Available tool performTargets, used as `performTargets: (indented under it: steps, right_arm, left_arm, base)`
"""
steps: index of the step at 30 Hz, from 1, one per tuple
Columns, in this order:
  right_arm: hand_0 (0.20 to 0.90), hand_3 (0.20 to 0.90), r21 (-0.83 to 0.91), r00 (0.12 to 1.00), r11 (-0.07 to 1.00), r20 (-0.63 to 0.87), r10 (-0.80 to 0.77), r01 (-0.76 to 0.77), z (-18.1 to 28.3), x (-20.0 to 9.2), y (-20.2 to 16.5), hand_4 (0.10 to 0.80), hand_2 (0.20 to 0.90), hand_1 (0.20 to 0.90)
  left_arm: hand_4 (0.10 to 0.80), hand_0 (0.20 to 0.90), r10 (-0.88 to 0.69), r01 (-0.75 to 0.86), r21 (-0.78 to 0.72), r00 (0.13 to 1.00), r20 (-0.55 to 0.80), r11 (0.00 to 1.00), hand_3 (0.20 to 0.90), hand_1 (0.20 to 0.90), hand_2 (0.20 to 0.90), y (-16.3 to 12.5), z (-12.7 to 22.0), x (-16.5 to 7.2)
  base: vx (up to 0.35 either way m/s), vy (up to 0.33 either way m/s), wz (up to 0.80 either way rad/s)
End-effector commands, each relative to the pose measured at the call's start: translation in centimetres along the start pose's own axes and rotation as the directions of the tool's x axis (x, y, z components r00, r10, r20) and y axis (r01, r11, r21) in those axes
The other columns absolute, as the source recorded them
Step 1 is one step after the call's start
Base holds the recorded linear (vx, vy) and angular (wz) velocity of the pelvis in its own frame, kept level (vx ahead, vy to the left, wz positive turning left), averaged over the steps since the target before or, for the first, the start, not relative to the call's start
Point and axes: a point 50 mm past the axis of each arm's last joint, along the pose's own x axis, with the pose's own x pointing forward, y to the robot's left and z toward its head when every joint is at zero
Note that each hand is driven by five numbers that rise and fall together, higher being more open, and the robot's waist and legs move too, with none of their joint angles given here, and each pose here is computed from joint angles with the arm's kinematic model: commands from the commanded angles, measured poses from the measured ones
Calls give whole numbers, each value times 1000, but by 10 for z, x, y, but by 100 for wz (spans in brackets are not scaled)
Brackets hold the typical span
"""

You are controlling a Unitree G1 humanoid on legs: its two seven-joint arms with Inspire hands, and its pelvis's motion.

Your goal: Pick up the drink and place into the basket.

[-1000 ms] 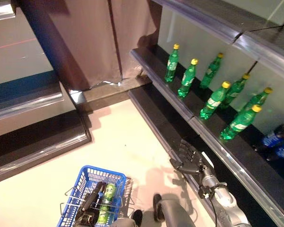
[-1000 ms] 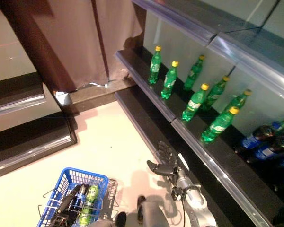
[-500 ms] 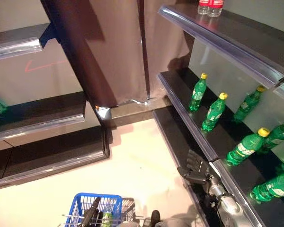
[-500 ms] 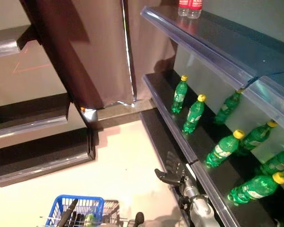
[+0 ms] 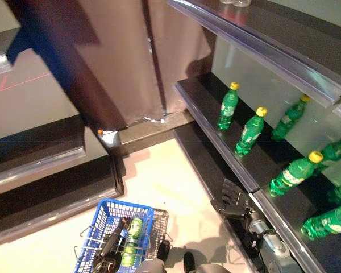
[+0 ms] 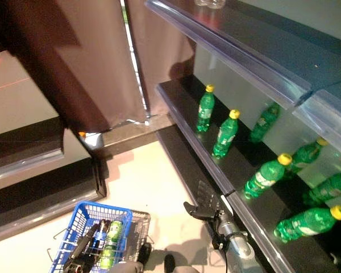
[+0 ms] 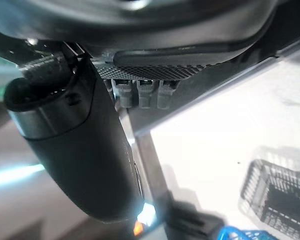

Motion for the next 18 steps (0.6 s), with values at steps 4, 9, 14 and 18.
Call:
performTargets:
  steps: [4, 9, 14, 18]
  right_arm:
    - [900, 900, -21, 986, 998, 155, 66, -64, 30, 9, 7, 800, 900, 900]
    - [900, 900, 3, 986, 999, 158, 49, -51, 26, 11, 8, 800, 900, 900]
    - [900, 900, 12, 983, 999, 183, 34, -36, 30, 13, 12, 800, 900, 900]
    - [900, 900, 20, 981, 999, 194, 20, -25, 34, 16, 14, 800, 900, 900]
  left_arm:
    - [100, 300, -252, 239, 85, 949, 190, 967, 200, 300, 300, -43, 49, 5]
    - [100, 300, -250, 235, 95, 945, 210, 967, 200, 300, 300, -39, 58, 5]
    - [100, 300, -249, 238, 75, 942, 223, 968, 200, 300, 300, -34, 66, 3]
    - [100, 300, -263, 251, 83, 941, 214, 964, 200, 300, 300, -44, 61, 6]
  base:
    - [136, 382, -83]
    - [51, 228, -79]
    - [27, 150, -104]
    - [74, 17, -44]
